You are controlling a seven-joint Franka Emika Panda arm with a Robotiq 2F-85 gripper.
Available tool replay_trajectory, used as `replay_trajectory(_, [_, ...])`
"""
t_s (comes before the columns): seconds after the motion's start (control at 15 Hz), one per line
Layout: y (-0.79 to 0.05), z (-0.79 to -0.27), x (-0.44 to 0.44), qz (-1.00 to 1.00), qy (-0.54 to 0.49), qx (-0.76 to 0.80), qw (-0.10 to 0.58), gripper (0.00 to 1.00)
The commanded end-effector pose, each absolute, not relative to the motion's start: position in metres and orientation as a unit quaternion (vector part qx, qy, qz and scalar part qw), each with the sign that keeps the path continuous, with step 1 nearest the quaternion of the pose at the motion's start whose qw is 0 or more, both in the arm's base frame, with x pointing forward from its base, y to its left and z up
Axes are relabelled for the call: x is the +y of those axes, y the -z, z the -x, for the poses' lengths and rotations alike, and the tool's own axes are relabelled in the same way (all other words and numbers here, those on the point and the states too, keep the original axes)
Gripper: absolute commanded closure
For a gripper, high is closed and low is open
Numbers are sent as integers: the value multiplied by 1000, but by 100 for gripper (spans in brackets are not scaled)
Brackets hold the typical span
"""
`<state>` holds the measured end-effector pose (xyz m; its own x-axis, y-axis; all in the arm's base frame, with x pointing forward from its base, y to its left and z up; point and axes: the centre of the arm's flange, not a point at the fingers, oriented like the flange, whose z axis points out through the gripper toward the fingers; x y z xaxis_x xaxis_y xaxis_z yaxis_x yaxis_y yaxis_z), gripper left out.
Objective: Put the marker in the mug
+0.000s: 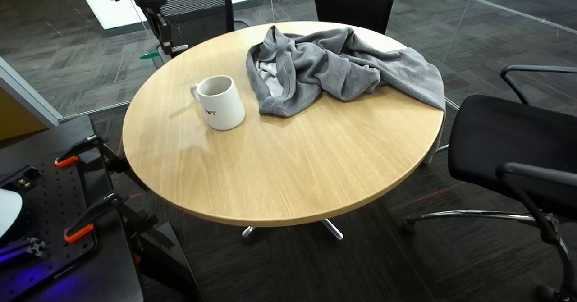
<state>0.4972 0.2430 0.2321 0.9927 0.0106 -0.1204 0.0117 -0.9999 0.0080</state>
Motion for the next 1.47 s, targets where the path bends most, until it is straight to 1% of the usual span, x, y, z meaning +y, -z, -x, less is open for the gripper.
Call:
replay_trajectory(0.0, [-265,-501,238,-999,42,6,31,97])
replay_trajectory(0.4, [-307,-509,219,-999,-3,-4,45,97])
replay_trajectory(0.8, [-350,-508,183,-999,-6,-10,37,97])
replay_trajectory(0.87, [-332,-517,198,-999,-13,-14,33,86])
replay_trajectory(1.27, [-342,-515,188,-999,-12,-15,35,86])
replay_trajectory(1.33, [-339,-518,191,-999,-20,-37,31,97])
replay_trajectory(1.4, [-338,-518,192,-997,-33,-55,40,97])
